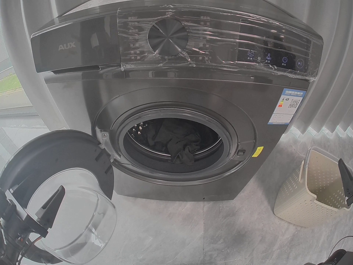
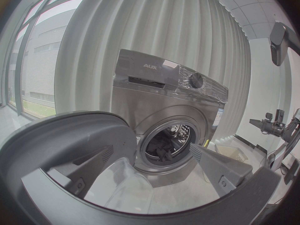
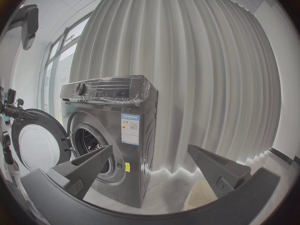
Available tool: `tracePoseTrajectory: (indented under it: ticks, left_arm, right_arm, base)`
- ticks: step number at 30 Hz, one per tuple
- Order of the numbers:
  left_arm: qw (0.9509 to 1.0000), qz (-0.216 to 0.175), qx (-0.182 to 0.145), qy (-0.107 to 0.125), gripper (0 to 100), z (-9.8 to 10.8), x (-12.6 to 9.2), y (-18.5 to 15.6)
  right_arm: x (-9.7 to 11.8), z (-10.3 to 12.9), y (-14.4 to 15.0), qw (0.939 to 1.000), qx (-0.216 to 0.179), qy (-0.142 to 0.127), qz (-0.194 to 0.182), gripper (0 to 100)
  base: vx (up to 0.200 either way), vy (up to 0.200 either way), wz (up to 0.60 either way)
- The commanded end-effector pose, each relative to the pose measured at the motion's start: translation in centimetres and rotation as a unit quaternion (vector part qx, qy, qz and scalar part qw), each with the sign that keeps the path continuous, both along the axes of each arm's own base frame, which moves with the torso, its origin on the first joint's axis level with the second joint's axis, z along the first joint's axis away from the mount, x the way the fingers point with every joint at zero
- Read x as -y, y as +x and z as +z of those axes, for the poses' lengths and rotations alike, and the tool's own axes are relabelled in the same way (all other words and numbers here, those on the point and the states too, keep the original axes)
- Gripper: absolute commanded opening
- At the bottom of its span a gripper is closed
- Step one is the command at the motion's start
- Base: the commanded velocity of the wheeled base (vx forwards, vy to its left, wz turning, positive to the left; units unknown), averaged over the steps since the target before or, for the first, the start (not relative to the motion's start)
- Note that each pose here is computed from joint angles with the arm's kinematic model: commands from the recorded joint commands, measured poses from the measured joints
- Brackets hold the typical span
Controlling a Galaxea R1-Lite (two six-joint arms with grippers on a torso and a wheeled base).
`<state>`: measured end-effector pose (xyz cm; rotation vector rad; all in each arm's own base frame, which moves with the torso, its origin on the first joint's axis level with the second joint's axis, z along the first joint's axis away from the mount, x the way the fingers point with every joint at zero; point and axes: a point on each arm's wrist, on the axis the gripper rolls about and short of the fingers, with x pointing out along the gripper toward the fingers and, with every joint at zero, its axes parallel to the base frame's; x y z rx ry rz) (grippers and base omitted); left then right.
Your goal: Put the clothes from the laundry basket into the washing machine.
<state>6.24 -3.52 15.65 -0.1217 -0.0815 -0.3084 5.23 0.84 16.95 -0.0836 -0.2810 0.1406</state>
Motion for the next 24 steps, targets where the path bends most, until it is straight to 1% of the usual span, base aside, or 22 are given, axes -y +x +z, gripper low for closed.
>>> tracePoseTrajectory:
  ticks: [1,6,10,11,14,15,16,17,20,21,24]
  left_arm:
    - [0.9998,0.019,0.004,0.001,100,-0.4,-0.6,-0.4]
    - [0.9990,0.043,0.014,0.001,100,-0.3,-1.1,-0.7]
    - [0.9982,0.059,0.011,0.004,100,-0.6,-1.6,-1.3]
    - [0.9980,0.062,0.011,0.004,100,-0.7,-1.8,-1.5]
    - [0.9983,0.056,0.008,0.009,100,-1.2,-2.2,-2.3]
    - [0.9985,0.053,0.007,0.012,100,-1.5,-2.5,-2.9]
    - [0.9985,0.053,0.007,0.012,100,-1.5,-2.5,-2.9]
    - [0.9983,0.056,0.007,0.014,100,-2.1,-3.0,-3.7]
    - [0.9984,0.051,0.020,0.010,100,-2.6,-3.4,-4.9]
    - [0.9986,0.042,0.031,0.008,100,-2.8,-3.5,-5.4]
    - [0.9985,0.036,0.041,0.009,100,-3.2,-3.6,-6.1]
  right_arm:
    - [0.3,-0.4,-1.2,0.9997,0.016,-0.005,-0.015,100]
    - [0.4,-0.4,-2.1,0.9993,0.033,-0.003,-0.017,100]
    - [0.6,-0.7,-3.2,0.9987,0.048,0.003,-0.016,100]
    - [0.6,-0.9,-3.5,0.9988,0.047,0.002,-0.016,100]
    - [0.8,-1.7,-4.5,0.9990,0.041,0.004,-0.016,100]
    - [0.8,-2.4,-5.1,0.9992,0.037,0.003,-0.015,100]
    - [0.8,-2.4,-5.1,0.9992,0.037,0.003,-0.015,100]
    - [0.9,-3.3,-6.0,0.9993,0.033,0.002,-0.016,100]
    - [1.0,-4.3,-6.8,0.9993,0.032,0.002,-0.021,100]
    - [1.1,-4.8,-7.2,0.9993,0.029,0.001,-0.024,100]
    - [1.1,-5.1,-7.2,0.9995,0.019,0.003,-0.026,100]
  base:
    - [0.000,0.000,0.00]
    - [0.000,0.000,0.00]
    - [0.000,0.000,0.00]
    - [0.000,0.000,0.00]
    - [0.000,0.000,0.00]
    - [0.000,0.000,0.00]
    - [0.000,-0.200,0.00]
    - [0.000,-0.200,0.00]
    - [0.000,-0.200,0.00]
    - [0.000,-0.200,0.00]
    - [0.000,0.000,0.00]
